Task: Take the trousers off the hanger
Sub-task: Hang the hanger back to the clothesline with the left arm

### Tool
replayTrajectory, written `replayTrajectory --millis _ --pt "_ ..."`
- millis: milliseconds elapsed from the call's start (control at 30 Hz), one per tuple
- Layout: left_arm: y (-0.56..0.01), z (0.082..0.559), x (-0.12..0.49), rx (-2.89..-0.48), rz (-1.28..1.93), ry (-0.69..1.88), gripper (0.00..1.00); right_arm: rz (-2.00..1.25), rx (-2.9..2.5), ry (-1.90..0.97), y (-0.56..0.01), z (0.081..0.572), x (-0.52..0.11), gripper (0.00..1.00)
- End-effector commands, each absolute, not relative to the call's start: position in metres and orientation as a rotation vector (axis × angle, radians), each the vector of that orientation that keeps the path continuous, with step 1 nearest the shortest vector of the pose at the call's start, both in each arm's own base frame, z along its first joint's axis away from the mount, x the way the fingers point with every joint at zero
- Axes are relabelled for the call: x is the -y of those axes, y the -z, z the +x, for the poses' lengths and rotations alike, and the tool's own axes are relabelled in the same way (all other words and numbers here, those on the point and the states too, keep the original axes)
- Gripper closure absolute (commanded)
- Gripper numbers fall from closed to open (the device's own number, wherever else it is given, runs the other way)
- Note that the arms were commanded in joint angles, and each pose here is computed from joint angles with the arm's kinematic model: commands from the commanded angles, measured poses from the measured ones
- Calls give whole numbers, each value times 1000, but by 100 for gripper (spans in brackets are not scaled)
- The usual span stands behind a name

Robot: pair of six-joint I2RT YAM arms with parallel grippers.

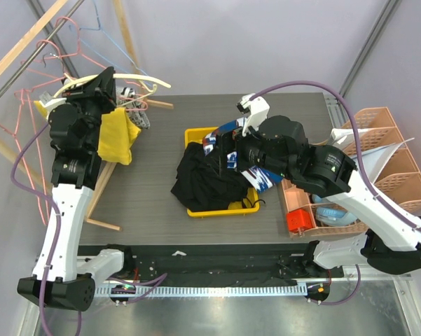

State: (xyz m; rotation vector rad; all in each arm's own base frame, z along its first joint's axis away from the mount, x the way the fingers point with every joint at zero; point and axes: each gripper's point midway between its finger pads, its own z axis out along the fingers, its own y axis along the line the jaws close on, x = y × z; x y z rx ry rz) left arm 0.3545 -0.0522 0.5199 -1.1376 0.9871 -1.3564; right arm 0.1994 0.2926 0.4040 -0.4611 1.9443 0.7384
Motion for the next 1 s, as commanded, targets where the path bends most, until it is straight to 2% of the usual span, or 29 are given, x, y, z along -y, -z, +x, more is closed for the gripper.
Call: replayTrajectory --millis 0,133,567,967 --pt "-557 342 49 -862 -1061 1493 100 -443 -1883 -769 -428 199 -289 0" --pt "-569 337 50 -844 -1002 1507 100 -446 -1884 -766 -427 200 -289 0" --pt "-577 293 59 -975 -766 1286 100 -483 -1901 -786 -421 198 -298 0" --pt "-554 296 23 -989 -968 1069 100 -463 -1890 -785 -426 195 -288 0"
